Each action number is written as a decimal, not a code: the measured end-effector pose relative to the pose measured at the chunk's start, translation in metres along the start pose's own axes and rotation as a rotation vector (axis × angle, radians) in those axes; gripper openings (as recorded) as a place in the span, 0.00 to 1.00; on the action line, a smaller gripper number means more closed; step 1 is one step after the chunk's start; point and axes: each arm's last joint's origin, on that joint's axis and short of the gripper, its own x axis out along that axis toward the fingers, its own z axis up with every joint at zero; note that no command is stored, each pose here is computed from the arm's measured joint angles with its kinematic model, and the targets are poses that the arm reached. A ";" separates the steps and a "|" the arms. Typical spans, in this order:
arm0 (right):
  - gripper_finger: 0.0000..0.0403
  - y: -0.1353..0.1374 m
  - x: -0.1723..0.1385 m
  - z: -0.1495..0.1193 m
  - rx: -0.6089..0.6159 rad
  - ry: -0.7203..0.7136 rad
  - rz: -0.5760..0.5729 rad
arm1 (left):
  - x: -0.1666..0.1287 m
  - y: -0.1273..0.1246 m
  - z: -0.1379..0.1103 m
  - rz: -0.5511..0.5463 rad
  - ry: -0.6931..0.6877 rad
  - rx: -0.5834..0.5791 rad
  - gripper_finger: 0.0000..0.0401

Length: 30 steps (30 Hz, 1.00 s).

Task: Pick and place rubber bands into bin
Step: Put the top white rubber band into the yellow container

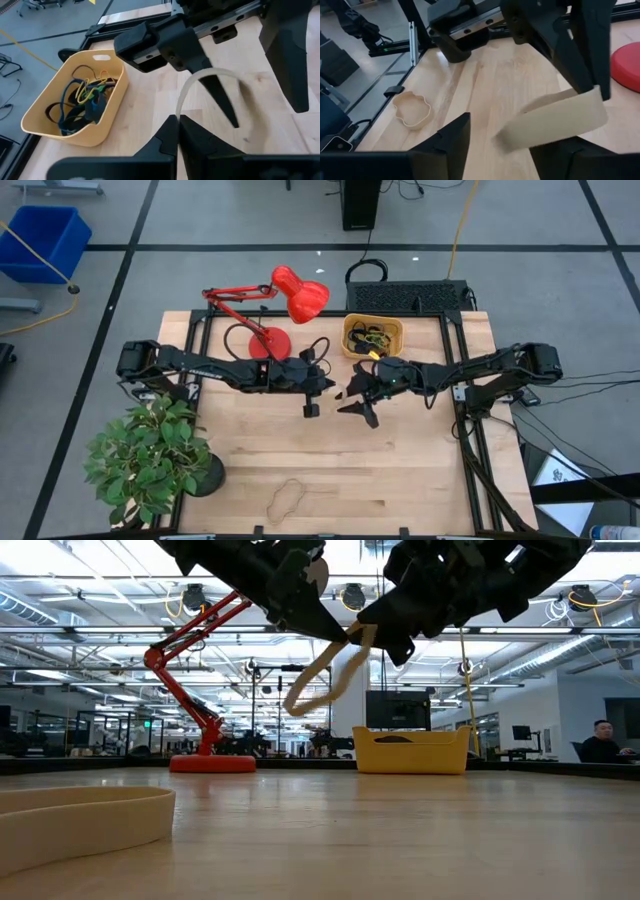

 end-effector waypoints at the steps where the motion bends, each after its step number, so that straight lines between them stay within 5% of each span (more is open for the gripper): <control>1: 0.42 0.000 0.000 0.000 0.000 0.000 0.000 | 0.000 0.000 0.000 0.000 0.000 0.000 0.03; 16: 0.02 0.000 0.000 0.000 -0.009 0.001 0.000 | 0.000 0.000 0.000 0.000 0.001 0.000 0.02; 30: 0.00 0.000 0.000 0.000 0.011 0.005 0.000 | 0.000 0.000 0.000 0.005 0.003 0.000 0.20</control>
